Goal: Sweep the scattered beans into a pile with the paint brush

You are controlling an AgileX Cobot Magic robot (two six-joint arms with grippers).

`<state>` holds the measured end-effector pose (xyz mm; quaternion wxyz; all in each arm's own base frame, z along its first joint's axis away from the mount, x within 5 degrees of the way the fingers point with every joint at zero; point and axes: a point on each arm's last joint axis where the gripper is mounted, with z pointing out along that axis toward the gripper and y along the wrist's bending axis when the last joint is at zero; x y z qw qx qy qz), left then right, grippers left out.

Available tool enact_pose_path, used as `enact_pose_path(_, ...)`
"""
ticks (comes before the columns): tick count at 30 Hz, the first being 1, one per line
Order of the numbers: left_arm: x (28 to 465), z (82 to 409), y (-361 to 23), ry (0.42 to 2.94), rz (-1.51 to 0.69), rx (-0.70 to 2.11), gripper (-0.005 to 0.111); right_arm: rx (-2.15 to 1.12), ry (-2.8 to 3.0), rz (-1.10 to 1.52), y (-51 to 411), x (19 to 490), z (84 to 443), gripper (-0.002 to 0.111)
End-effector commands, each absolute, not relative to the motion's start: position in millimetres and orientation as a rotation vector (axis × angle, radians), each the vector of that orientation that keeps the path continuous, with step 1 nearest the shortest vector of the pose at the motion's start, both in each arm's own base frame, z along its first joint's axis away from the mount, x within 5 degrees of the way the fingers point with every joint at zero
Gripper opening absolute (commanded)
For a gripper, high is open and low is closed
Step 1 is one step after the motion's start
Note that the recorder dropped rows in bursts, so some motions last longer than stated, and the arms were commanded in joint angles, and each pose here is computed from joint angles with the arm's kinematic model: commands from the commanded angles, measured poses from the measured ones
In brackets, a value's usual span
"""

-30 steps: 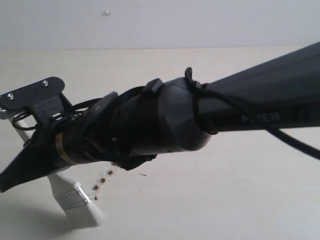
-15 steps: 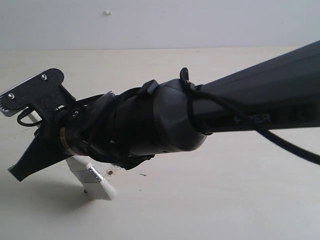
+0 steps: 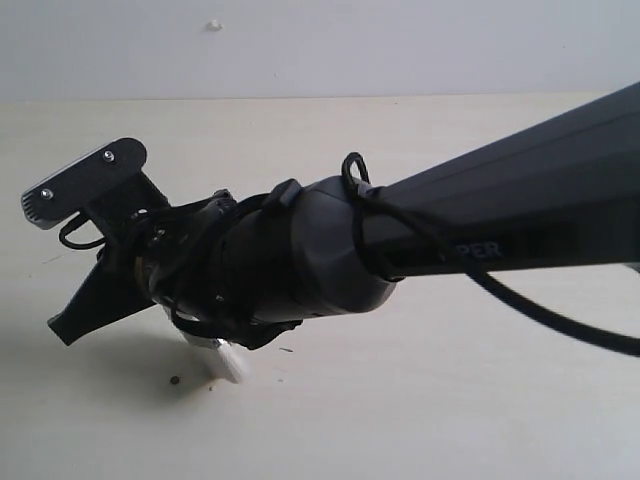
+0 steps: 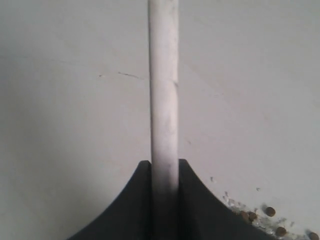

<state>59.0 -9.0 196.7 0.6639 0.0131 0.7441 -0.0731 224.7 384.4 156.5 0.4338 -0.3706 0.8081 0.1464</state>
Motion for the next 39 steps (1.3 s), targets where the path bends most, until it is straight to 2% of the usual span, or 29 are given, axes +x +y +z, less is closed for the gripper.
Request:
enact_pose_path(1,58.5,197.5,-9.0,1.673,-0.168,0.026,0.000,-0.909,1.975,0.319,384.0,229.2,162.5,0.000)
enact_pose_path(7,58.5,197.5,-9.0,1.673,-0.168,0.026,0.000,-0.934,1.938,0.305,383.8,227.7,171.7,0.000)
enact_pose_path(18,58.5,197.5,-9.0,1.673,-0.168,0.026,0.000,-0.996,1.933,0.652,389.4,202.3,216.5,0.000)
enact_pose_path(22,58.5,197.5,-9.0,1.673,-0.168,0.026,0.000,-1.004,1.977,0.696,392.5,199.7,206.9,0.000)
enact_pose_path(29,58.5,197.5,-9.0,1.673,-0.168,0.026,0.000,-0.983,2.032,0.578,401.3,212.3,167.0,0.000)
enact_pose_path(34,58.5,197.5,-9.0,1.673,-0.168,0.026,0.000,-0.992,2.012,0.607,416.0,217.7,164.8,0.000)
enact_pose_path(39,58.5,197.5,-9.0,1.673,-0.168,0.026,0.000,-0.943,1.991,0.524,412.5,225.4,166.1,0.000)
